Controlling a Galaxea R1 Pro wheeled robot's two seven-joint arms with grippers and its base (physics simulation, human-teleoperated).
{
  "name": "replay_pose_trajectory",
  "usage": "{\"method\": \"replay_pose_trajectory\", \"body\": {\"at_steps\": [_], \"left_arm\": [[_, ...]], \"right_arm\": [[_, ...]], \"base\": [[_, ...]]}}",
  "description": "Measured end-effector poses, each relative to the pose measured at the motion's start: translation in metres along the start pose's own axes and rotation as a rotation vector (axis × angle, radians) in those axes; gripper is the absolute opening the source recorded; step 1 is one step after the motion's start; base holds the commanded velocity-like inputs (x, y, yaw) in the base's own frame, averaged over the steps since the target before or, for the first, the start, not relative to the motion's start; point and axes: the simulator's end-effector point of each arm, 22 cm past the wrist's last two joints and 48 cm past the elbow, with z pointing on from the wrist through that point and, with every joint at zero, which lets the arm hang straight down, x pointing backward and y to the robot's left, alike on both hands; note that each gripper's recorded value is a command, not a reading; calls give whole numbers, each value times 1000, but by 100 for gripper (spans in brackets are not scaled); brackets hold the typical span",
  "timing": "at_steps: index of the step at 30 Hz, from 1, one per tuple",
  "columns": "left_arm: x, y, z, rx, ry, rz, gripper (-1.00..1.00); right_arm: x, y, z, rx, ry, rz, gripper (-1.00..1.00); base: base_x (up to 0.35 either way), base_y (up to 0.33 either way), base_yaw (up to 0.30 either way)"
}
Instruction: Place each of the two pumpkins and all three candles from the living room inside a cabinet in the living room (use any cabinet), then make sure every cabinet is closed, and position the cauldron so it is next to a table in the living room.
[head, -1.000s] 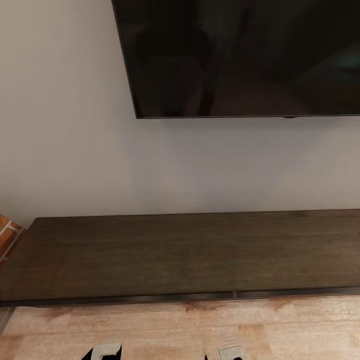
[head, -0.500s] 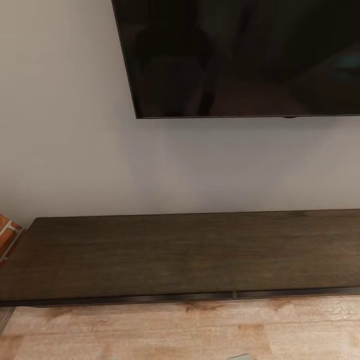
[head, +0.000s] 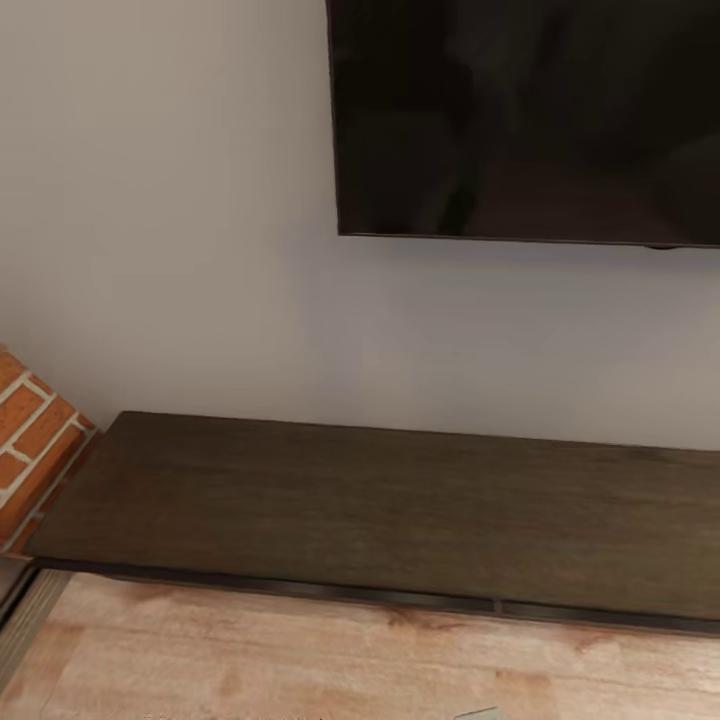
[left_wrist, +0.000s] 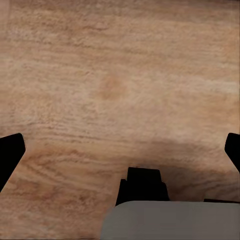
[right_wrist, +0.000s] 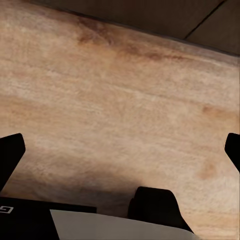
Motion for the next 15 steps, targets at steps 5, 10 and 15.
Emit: {"method": "replay_pose_trajectory", "body": {"at_steps": [5, 10, 15], "left_arm": [[0, 0, 0, 0, 0, 0, 100], [0, 0, 0, 0, -1, 0, 100], [0, 0, 0, 0, 0, 0, 100]], "right_arm": [[0, -1, 0, 3, -1, 2, 100], [-2, -3, 1, 8, -7, 2, 100], [-3, -10, 0, 49, -8, -2, 100]], "base": [[0, -51, 289], [0, -7, 290], [0, 0, 291]]}}
